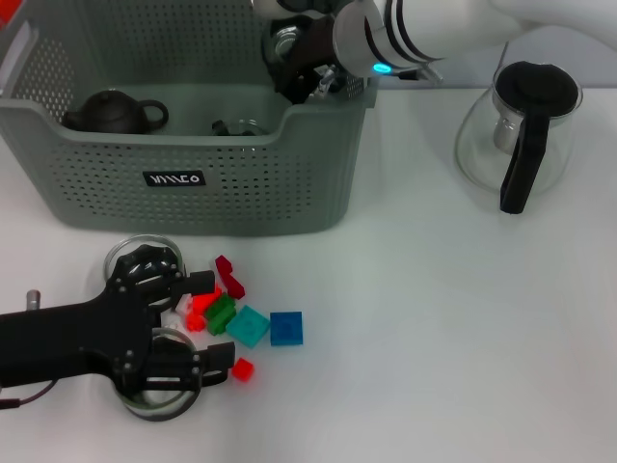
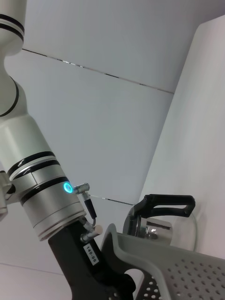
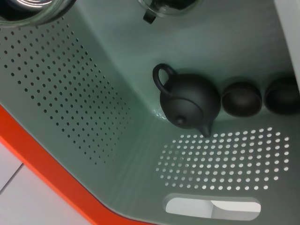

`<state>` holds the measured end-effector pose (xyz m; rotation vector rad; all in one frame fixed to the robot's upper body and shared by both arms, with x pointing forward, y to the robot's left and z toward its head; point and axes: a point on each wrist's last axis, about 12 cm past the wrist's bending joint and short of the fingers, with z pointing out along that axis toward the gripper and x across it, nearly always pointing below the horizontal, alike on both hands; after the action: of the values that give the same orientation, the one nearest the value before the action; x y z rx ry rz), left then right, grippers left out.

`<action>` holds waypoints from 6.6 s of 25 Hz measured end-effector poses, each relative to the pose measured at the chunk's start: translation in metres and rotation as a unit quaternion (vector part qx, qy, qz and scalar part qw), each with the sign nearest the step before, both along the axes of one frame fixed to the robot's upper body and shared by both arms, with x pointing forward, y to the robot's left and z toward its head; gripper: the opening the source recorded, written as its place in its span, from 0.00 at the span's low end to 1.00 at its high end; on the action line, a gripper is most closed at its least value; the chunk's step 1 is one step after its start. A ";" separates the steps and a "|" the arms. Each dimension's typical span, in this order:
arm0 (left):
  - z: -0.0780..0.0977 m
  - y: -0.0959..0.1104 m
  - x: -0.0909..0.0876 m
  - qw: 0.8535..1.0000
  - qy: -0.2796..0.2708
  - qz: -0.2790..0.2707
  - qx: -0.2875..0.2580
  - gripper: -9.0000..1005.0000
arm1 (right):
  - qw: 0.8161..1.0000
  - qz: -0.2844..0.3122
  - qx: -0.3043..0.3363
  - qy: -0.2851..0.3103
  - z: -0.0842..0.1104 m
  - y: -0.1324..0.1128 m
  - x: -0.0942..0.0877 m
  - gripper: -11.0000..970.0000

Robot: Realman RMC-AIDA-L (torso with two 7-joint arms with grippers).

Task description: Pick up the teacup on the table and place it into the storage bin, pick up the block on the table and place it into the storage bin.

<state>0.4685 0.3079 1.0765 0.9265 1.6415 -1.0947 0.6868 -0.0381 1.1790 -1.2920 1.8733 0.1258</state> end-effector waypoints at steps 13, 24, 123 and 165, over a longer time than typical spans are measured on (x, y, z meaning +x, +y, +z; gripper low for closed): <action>0.000 0.000 0.000 1.000 0.000 0.000 -0.001 0.93 | 1.000 -0.006 0.001 0.009 -0.004 -0.004 -0.001 0.15; 0.001 0.001 -0.001 1.000 -0.001 0.003 -0.003 0.93 | 1.000 -0.008 0.005 0.014 -0.003 -0.004 -0.001 0.24; 0.045 -0.070 0.038 0.837 0.018 -0.212 0.504 0.92 | 0.937 0.182 0.259 0.146 -0.049 -0.088 -0.116 0.96; 0.053 -0.069 0.032 0.852 0.045 -0.222 0.472 0.06 | 0.934 0.186 0.266 0.147 -0.047 -0.092 -0.117 0.95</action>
<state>0.5010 0.2387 1.1297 1.9869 2.1331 -0.5491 0.5695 -0.1303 1.1320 -1.2634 1.6381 1.0050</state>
